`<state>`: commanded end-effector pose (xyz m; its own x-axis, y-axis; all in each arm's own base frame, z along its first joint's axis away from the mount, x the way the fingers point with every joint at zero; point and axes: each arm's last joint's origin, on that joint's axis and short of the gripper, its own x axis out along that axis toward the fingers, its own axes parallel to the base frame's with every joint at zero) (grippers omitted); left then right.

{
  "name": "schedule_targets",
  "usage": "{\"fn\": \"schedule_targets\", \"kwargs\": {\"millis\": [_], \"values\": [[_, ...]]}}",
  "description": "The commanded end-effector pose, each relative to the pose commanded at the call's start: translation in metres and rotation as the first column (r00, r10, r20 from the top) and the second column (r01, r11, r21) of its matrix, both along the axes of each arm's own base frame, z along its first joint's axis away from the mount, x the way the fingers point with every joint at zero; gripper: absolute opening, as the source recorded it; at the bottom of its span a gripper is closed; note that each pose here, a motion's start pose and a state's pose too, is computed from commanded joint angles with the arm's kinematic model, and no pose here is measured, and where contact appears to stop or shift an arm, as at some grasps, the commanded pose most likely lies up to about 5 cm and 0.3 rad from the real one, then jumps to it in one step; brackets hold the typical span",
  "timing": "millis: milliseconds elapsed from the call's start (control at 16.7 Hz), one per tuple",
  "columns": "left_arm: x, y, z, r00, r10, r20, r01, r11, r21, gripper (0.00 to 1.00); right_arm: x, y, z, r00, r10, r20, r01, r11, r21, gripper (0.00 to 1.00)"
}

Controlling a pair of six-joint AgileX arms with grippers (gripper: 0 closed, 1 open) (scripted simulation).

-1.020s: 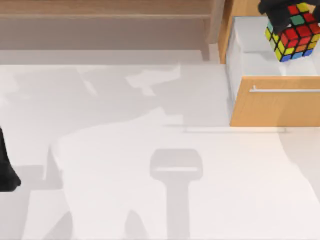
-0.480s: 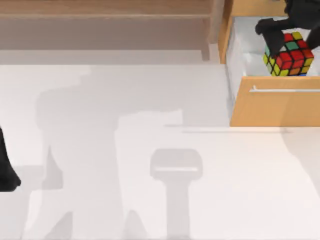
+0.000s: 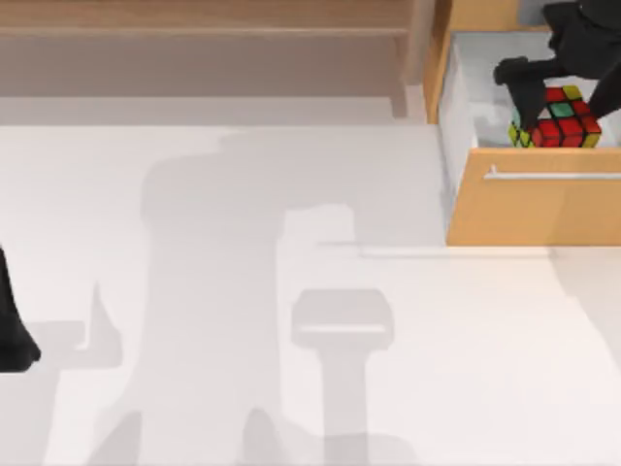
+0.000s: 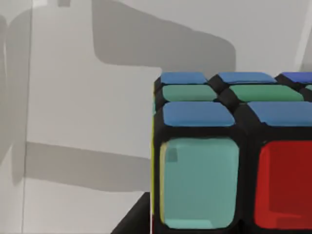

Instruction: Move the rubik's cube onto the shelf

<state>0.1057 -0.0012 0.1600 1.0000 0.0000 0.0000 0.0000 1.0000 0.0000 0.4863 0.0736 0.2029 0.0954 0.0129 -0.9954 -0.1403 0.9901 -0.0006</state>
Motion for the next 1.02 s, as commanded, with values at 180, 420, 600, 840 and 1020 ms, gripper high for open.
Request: {"fn": "schedule_targets", "kwargs": {"millis": [180, 420, 600, 840, 1020], "values": [[0.0, 0.0, 0.0, 1.0, 0.0, 0.0, 0.0, 1.0, 0.0, 1.0, -0.007, 0.002, 0.016, 1.0, -0.003, 0.008, 0.003, 1.0, 0.008, 0.0], [0.0, 0.0, 0.0, 1.0, 0.0, 0.0, 0.0, 1.0, 0.0, 1.0, -0.029, 0.027, 0.067, 0.994, 0.03, 0.107, -0.035, 0.998, 0.045, 0.0], [0.0, 0.0, 0.0, 1.0, 0.0, 0.0, 0.0, 1.0, 0.0, 1.0, -0.05, 0.069, 0.102, 0.969, 0.099, 0.227, -0.121, 0.989, 0.082, 0.0], [0.0, 0.0, 0.0, 1.0, 0.0, 0.0, 0.0, 1.0, 0.0, 1.0, -0.073, 0.136, 0.128, 0.88, 0.187, 0.436, -0.262, 0.958, 0.118, 0.0], [0.0, 0.0, 0.0, 1.0, 0.0, 0.0, 0.0, 1.0, 0.0, 1.0, -0.078, 0.18, 0.133, 0.763, 0.195, 0.616, -0.338, 0.933, 0.123, 0.0]]}}
